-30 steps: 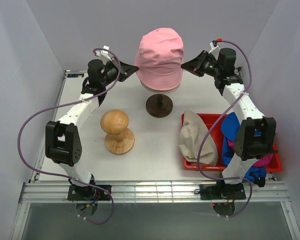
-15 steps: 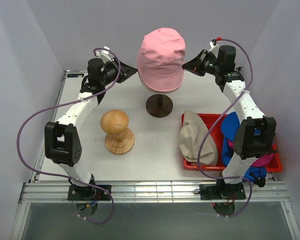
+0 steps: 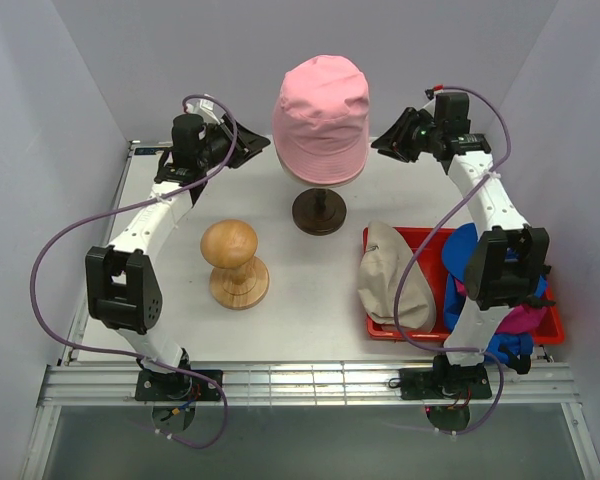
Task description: Stack the hats
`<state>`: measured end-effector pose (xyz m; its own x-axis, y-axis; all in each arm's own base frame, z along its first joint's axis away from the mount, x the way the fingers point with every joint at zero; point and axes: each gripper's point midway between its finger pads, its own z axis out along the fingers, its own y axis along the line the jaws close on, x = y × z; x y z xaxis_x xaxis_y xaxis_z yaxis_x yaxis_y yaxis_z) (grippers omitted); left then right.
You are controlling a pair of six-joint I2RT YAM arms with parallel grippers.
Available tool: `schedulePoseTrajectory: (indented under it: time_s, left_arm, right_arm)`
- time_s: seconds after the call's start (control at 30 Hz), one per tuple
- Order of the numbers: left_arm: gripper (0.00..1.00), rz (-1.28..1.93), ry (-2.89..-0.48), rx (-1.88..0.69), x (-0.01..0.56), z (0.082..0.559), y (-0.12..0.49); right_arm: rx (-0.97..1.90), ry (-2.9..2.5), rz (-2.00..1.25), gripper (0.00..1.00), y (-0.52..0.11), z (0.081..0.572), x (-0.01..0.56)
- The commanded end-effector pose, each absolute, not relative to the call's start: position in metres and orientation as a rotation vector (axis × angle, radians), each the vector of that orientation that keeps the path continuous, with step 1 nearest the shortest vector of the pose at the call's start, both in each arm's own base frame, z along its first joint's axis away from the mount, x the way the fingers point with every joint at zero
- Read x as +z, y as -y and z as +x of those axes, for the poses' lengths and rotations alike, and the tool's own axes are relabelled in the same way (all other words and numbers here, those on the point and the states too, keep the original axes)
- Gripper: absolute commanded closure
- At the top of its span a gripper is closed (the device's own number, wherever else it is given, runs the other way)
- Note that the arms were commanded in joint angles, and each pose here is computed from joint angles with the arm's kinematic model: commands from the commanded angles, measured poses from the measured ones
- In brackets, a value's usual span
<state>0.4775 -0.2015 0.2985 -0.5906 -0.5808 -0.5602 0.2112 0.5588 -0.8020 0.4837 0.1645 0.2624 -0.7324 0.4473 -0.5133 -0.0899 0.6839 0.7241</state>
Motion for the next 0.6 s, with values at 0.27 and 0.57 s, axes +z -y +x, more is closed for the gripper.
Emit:
schedulePoseTrajectory:
  time_s: [0.27,0.57]
  left_arm:
    - [0.47,-0.243,-1.792,-1.094,0.372,0.441,0.187]
    - [0.44,-0.237,-1.754,-1.106,0.390,0.402,0.179]
  right_arm:
    - [0.749,-2.126,0.194,0.51,-0.128,0.405,0.320]
    - [0.546,-2.287,0.095,0.41,-0.124,0.277,0.249]
